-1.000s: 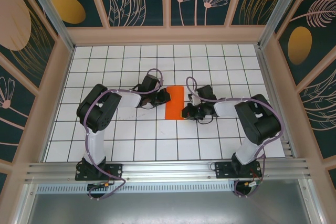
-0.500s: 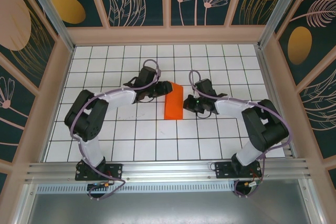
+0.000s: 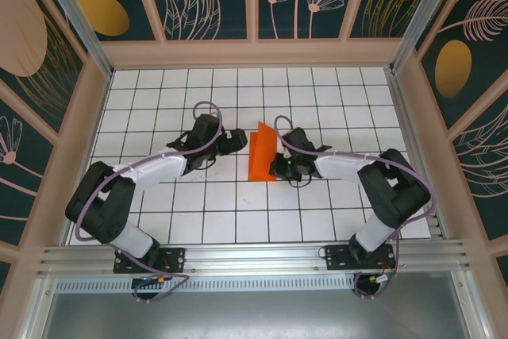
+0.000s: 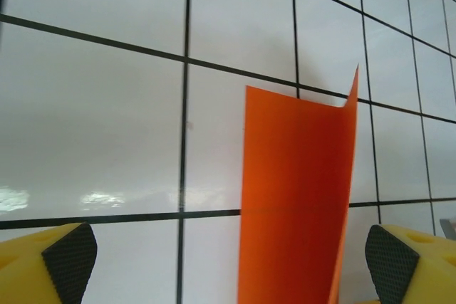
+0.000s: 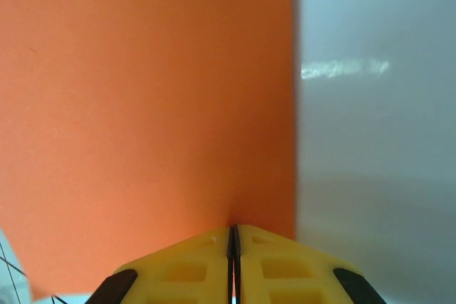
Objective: Fold a paper plane with a square sheet of paper (pick it up from the middle)
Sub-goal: Fold the square sheet of paper in half at the center of the table, then rotate the paper at the center of the table, then first fold in half a square sheet of paper at the center of the table.
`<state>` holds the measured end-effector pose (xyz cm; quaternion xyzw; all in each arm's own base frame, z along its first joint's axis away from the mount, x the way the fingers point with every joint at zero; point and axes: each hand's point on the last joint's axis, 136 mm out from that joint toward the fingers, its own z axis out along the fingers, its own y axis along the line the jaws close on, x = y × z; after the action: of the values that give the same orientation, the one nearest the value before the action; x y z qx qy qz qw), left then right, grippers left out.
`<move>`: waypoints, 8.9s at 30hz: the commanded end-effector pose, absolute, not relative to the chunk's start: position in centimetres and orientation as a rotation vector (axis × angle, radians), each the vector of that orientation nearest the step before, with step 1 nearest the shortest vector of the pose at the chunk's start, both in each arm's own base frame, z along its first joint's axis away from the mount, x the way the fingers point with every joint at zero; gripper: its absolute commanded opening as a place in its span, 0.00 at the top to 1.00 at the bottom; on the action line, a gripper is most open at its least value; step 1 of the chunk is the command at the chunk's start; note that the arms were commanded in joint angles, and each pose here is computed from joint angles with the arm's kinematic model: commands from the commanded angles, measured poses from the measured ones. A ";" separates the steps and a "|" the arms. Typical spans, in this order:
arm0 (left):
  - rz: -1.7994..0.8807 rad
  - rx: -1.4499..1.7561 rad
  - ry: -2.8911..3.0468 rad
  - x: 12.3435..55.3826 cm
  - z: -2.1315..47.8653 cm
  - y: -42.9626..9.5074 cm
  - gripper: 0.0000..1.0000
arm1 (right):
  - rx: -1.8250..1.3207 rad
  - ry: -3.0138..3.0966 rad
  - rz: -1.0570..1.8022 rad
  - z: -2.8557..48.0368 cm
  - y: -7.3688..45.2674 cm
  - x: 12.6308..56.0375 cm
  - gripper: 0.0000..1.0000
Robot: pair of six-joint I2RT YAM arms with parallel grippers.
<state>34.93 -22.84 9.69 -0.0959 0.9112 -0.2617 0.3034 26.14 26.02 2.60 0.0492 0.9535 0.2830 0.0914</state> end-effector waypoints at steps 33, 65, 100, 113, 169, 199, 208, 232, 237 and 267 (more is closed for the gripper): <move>-1.150 -0.323 2.253 32.6 12.9 -25.2 0.40 | -0.107 2.831 0.721 2.1 25.6 38.9 0.80; -1.310 -0.315 2.322 26.7 11.1 -36.5 0.84 | 0.140 2.588 1.104 7.1 21.4 29.4 0.87; -1.167 -0.364 2.321 28.1 9.1 -34.7 0.82 | 0.348 2.661 1.084 4.2 25.7 31.6 0.87; -1.170 -0.432 2.424 29.3 5.7 -37.6 0.99 | 0.175 2.676 1.181 3.7 24.7 30.7 0.98; -1.082 -0.481 2.443 29.8 4.2 -36.5 1.00 | 0.137 2.737 1.127 1.3 24.1 30.5 1.00; -0.862 -0.656 2.634 27.8 -1.3 -34.1 1.00 | 0.079 2.717 1.132 1.1 24.7 30.5 1.00; -0.827 -0.717 2.668 26.7 -2.5 -32.9 1.00 | 0.207 2.709 1.036 -0.1 20.7 33.4 1.00; -0.831 -0.486 2.650 27.7 -1.0 -33.7 1.00 | 0.262 2.469 1.047 6.7 16.5 38.0 1.00; -0.718 -0.163 2.646 28.6 0.7 -33.1 1.00 | 0.194 2.515 1.049 6.6 18.5 35.8 0.99; -1.227 -0.701 2.414 30.7 3.1 -35.8 1.00 | 0.343 2.680 1.110 0.4 24.0 31.4 1.00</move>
<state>30.46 -35.72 3.56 -0.2111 0.8629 -0.4247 0.1748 32.21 24.35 1.84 0.0995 0.9088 0.3853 0.1253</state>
